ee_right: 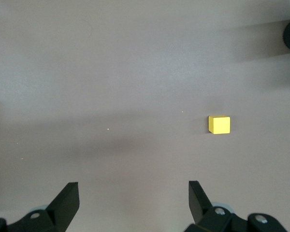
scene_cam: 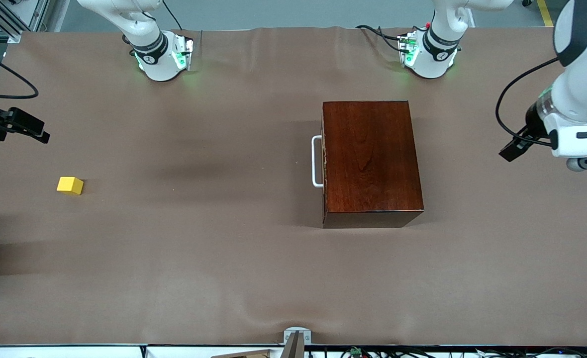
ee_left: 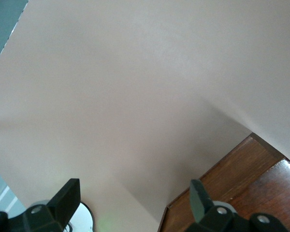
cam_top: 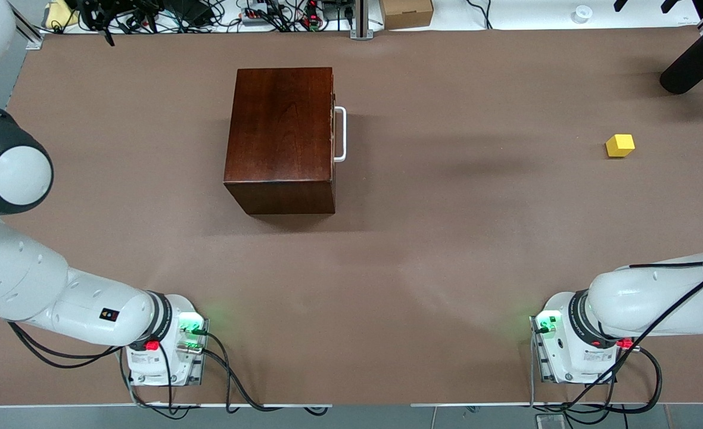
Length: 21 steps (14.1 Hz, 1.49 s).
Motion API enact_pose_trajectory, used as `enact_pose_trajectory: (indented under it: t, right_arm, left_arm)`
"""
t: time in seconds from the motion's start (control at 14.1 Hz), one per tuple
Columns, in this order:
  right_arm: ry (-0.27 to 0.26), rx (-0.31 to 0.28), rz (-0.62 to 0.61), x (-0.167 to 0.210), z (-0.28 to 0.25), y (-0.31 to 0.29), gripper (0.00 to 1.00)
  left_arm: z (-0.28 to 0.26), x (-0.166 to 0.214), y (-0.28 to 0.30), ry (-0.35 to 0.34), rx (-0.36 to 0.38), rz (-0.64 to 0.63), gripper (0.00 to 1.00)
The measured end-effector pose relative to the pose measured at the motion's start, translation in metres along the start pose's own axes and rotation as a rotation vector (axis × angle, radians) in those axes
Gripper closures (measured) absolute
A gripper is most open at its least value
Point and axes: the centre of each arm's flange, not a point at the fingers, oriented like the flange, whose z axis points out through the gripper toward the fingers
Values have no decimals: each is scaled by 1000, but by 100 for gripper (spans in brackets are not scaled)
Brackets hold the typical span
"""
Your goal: Open drawer, take yellow block, close drawer
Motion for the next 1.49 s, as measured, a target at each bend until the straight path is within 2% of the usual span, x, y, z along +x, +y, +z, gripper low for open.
enact_pose_trajectory:
  t: [0.28,0.5,0.92,1.28,1.49]
  right_arm:
    - [0,0,0,0,0,0,0]
    - [0,0,-1,0,0,0,0]
    - [0,0,-1,0,0,-1,0]
    - [0,0,-5,0,0,-3,0]
    - [0,0,-7,0,0,-4,0]
  left_arm:
    - [6,19,-39,15,-43,89,0]
    - [7,19,-65,19,-67,176,0]
    - [-1,31,-110,0,-159,372,0]
    - [-7,25,-106,-4,-228,485,0]
    - [-14,21,-101,13,-241,568,0]
